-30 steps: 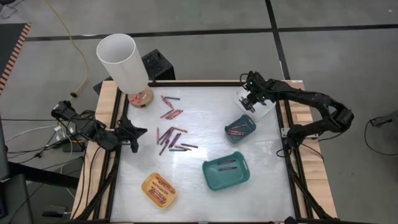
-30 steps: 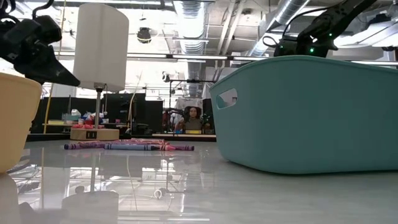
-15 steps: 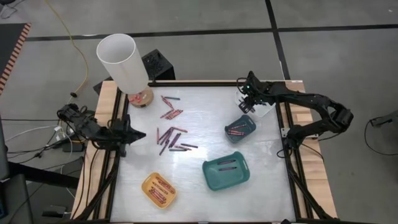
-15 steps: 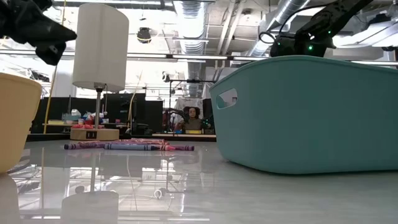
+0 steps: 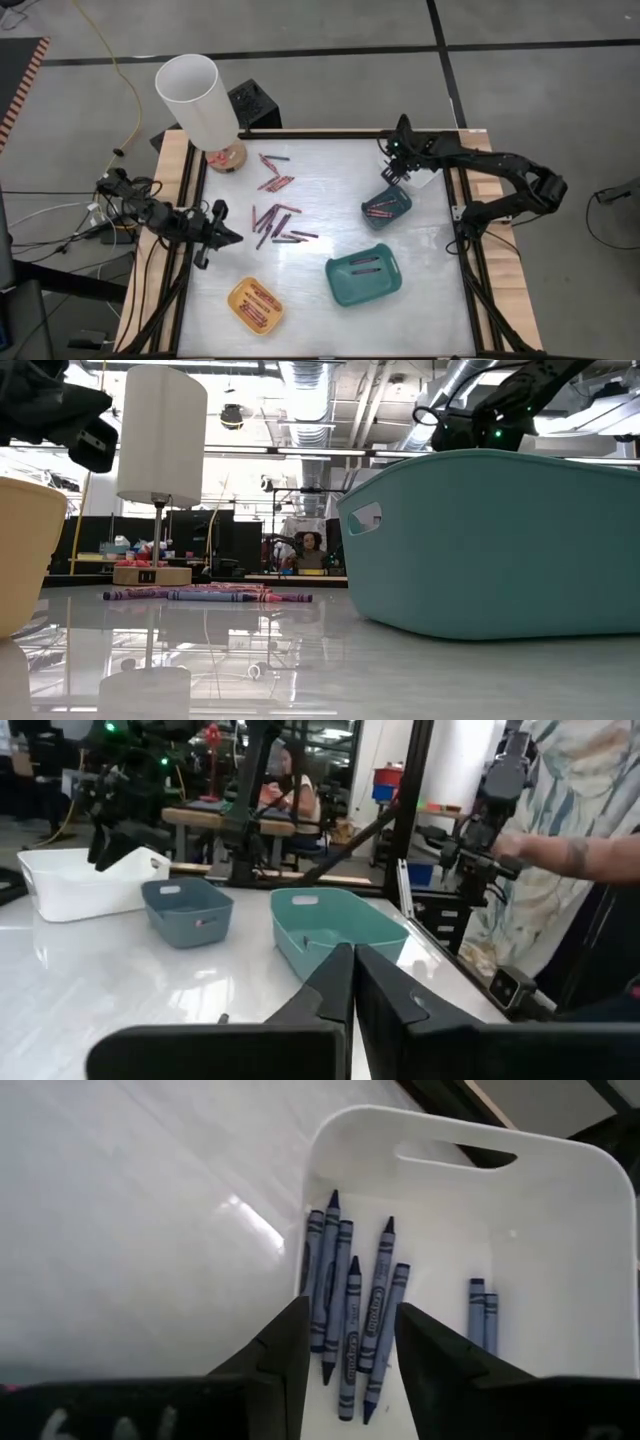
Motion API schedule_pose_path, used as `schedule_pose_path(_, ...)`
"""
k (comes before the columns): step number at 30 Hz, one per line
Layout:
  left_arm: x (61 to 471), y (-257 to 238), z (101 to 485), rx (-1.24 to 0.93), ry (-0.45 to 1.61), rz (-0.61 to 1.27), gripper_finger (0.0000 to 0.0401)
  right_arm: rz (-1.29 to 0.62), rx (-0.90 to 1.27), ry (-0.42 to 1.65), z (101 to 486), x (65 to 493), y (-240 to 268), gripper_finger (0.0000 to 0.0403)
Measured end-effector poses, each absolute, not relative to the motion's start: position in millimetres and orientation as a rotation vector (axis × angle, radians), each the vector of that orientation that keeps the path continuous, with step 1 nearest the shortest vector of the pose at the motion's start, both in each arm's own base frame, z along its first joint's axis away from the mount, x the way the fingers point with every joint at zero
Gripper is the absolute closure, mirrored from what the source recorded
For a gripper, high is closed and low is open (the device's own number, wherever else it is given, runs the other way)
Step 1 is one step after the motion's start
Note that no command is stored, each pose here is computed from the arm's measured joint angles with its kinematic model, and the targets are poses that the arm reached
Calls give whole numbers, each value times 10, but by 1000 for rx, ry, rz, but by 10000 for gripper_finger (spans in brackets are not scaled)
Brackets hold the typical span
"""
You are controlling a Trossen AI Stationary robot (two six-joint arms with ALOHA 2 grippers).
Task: Sort crayons
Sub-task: Put the purple crayon into the blue bin
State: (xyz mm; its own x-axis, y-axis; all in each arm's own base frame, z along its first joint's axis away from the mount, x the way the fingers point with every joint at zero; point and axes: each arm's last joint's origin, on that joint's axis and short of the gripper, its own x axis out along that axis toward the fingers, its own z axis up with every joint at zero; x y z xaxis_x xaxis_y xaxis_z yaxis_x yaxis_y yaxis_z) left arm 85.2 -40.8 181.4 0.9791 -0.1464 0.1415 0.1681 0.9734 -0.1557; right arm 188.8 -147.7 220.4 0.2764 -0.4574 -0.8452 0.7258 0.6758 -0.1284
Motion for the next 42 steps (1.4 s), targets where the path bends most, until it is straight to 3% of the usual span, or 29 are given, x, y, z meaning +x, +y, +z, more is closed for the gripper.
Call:
schedule_pose_path(6,853,-397,1810,-181,-129,-124,401,-674,340,880,2277,2041,-1434,260)
schedule_pose_path(14,853,-394,1810,-149,-132,-112,401,-424,191,479,2733,2546,-1133,260)
schedule_pose_path(20,854,-334,1804,-180,-131,96,401,-310,59,246,2935,2794,-834,261)
schedule_pose_path(25,852,-317,1802,-193,-131,154,401,-259,55,291,2773,2960,-691,264)
schedule_pose_path(31,853,-320,1799,-184,-128,146,401,-177,27,418,2408,3458,-531,264)
schedule_pose_path(42,855,-311,1763,-240,-105,185,401,-34,-116,824,2129,4375,-326,265)
